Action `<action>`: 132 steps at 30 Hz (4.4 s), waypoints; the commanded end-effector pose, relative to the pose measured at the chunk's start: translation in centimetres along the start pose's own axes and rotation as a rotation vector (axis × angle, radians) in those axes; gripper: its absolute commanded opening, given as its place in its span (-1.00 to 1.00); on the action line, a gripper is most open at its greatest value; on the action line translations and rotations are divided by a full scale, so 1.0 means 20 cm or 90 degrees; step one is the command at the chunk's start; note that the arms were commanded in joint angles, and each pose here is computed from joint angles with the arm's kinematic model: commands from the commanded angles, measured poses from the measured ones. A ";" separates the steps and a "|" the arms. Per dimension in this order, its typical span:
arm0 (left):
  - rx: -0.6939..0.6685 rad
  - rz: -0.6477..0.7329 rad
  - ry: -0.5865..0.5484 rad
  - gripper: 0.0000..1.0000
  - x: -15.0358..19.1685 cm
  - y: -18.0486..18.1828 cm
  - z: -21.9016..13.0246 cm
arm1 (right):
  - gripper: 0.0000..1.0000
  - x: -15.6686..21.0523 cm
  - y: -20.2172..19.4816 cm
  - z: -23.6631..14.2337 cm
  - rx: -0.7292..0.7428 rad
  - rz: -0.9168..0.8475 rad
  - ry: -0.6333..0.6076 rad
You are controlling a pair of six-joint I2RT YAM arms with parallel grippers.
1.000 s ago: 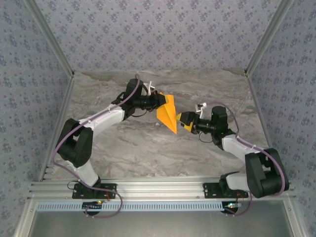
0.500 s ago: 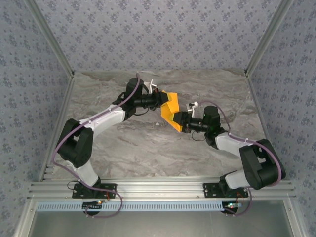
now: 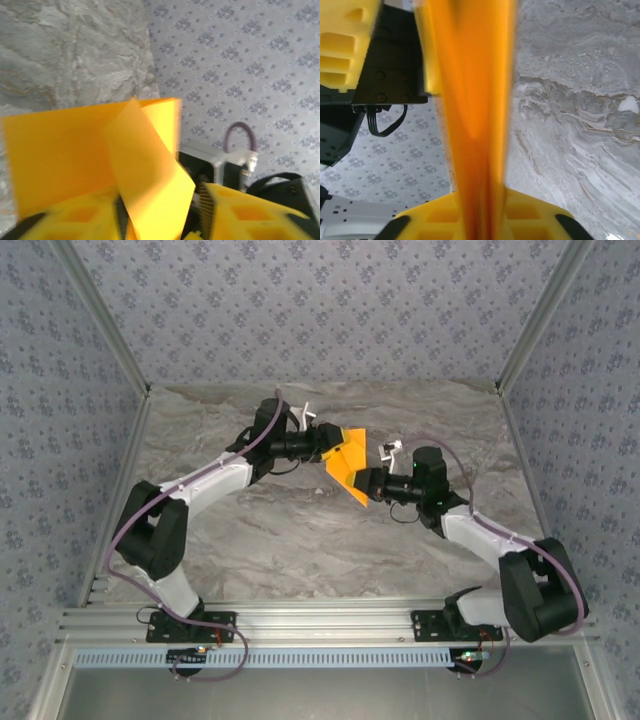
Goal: Fold a paper plane with a square sheet of paper (fold left side to right side)
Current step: Turn over the paper at the center of the table, then pick up the paper from the center of the table, then fold the wing for the fifth time at the center of the table.
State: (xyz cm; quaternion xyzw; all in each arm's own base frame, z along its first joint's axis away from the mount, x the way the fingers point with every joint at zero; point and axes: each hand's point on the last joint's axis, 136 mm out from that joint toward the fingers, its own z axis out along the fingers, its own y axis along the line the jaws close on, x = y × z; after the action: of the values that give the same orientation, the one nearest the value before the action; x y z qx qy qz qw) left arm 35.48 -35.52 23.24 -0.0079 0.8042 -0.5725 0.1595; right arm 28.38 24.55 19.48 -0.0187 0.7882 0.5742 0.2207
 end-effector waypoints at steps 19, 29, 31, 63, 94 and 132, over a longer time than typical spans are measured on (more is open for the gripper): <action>-0.380 0.139 -0.178 0.22 0.01 0.26 -0.73 | -0.80 0.05 -0.37 -0.25 0.812 -0.392 0.229; -0.468 0.124 -0.252 0.33 0.05 0.35 -0.96 | -0.77 0.05 -0.49 -0.12 1.112 -0.648 0.369; -0.470 0.119 -0.253 0.34 0.06 0.36 -0.97 | -0.75 0.10 -0.55 -0.07 1.118 -0.666 0.403; -0.244 -0.011 0.038 0.41 0.38 0.66 -0.03 | 0.90 0.17 -0.18 -0.17 0.430 -0.255 0.098; -0.084 0.065 0.058 -1.00 0.35 0.49 -0.05 | 1.00 0.02 -0.32 -0.14 0.148 -0.222 0.012; -0.170 0.134 0.094 0.00 0.38 0.59 -0.16 | -1.00 0.13 -0.53 0.10 0.108 -0.030 0.193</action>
State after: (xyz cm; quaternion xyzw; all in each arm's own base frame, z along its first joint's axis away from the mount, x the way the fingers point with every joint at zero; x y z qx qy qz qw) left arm 28.41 -31.07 10.12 0.0759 0.8646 -0.4816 0.1216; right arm 29.69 23.75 8.85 -0.1252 0.8363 0.5181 0.1288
